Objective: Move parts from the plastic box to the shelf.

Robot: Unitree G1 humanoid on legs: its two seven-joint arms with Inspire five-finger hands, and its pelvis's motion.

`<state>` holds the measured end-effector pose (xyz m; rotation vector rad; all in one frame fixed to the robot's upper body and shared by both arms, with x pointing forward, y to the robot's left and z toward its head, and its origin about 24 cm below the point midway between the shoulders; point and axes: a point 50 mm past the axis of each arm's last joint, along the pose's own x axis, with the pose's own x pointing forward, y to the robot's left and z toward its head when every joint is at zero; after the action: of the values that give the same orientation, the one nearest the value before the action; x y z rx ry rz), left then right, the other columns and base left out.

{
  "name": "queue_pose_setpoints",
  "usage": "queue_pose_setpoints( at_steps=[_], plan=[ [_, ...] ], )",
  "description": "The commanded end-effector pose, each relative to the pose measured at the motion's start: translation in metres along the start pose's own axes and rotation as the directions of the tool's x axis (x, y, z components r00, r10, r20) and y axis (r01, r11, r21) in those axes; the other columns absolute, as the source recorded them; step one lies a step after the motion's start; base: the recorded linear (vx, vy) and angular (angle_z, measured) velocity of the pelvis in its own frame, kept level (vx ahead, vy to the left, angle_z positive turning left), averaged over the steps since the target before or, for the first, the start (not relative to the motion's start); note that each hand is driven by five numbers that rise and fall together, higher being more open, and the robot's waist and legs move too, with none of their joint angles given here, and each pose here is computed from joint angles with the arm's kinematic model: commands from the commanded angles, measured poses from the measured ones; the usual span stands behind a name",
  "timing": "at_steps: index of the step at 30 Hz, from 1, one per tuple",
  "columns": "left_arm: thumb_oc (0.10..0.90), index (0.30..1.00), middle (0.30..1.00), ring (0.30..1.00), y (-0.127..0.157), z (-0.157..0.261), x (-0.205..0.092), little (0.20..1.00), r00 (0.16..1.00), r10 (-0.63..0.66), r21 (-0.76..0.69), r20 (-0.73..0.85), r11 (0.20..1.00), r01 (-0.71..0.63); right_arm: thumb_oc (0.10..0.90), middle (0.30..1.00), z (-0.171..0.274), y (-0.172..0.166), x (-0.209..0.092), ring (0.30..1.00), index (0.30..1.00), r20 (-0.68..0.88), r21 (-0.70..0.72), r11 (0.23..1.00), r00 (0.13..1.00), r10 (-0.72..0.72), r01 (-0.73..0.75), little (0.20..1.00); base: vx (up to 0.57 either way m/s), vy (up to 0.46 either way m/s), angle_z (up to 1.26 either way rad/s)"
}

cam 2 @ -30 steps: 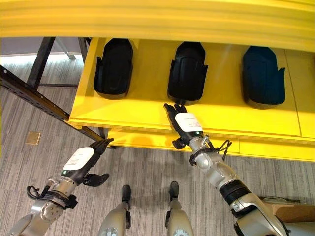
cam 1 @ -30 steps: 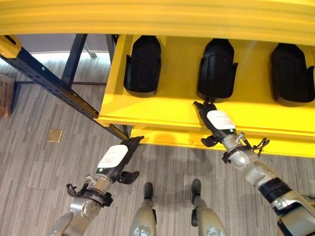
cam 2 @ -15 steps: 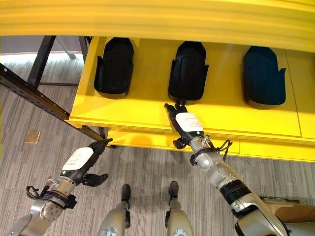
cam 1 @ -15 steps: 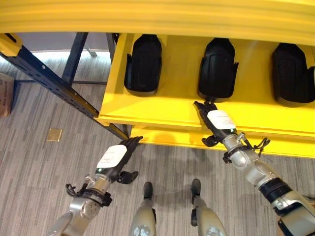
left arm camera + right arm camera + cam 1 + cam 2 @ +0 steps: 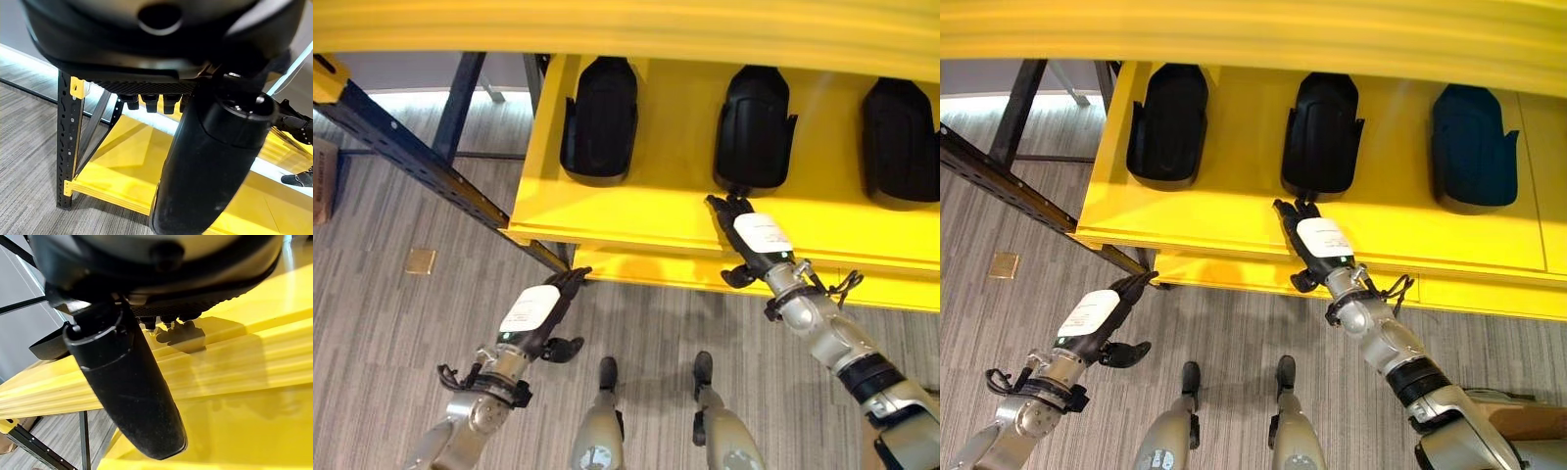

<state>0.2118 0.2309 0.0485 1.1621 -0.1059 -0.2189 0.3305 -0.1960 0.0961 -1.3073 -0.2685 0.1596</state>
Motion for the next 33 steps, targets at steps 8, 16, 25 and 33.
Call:
queue_pose_setpoints(
  at_steps=[8,16,25,33],
  plan=[
    [0.900,1.000,1.000,1.000,0.028,0.006,0.000,1.000,0.993,0.106,0.042,0.060,0.993,-0.108,0.900,1.000,-0.053,-0.007,-0.021,1.000,1.000,-0.223,-0.053,0.997,0.974,0.039,-0.052,1.000,0.00,0.000,0.00],
    [0.900,1.000,1.000,1.000,0.029,0.005,0.000,1.000,0.993,0.107,0.041,0.053,0.993,-0.109,0.900,1.000,-0.055,-0.008,-0.022,1.000,1.000,-0.225,-0.058,0.997,0.973,0.039,-0.054,1.000,0.00,0.000,0.00],
    [0.900,1.000,1.000,1.000,0.030,0.004,0.001,1.000,0.993,0.109,0.046,0.054,0.993,-0.112,0.900,1.000,-0.059,-0.011,-0.024,1.000,1.000,-0.238,-0.061,0.997,0.970,0.037,-0.053,1.000,0.00,0.000,0.00],
    [0.900,1.000,1.000,1.000,0.029,0.004,0.001,1.000,0.993,0.105,0.044,0.050,0.993,-0.107,0.900,1.000,-0.062,-0.010,-0.027,1.000,1.000,-0.256,-0.057,0.997,0.966,0.034,-0.051,1.000,0.00,0.000,0.00]
  ],
)
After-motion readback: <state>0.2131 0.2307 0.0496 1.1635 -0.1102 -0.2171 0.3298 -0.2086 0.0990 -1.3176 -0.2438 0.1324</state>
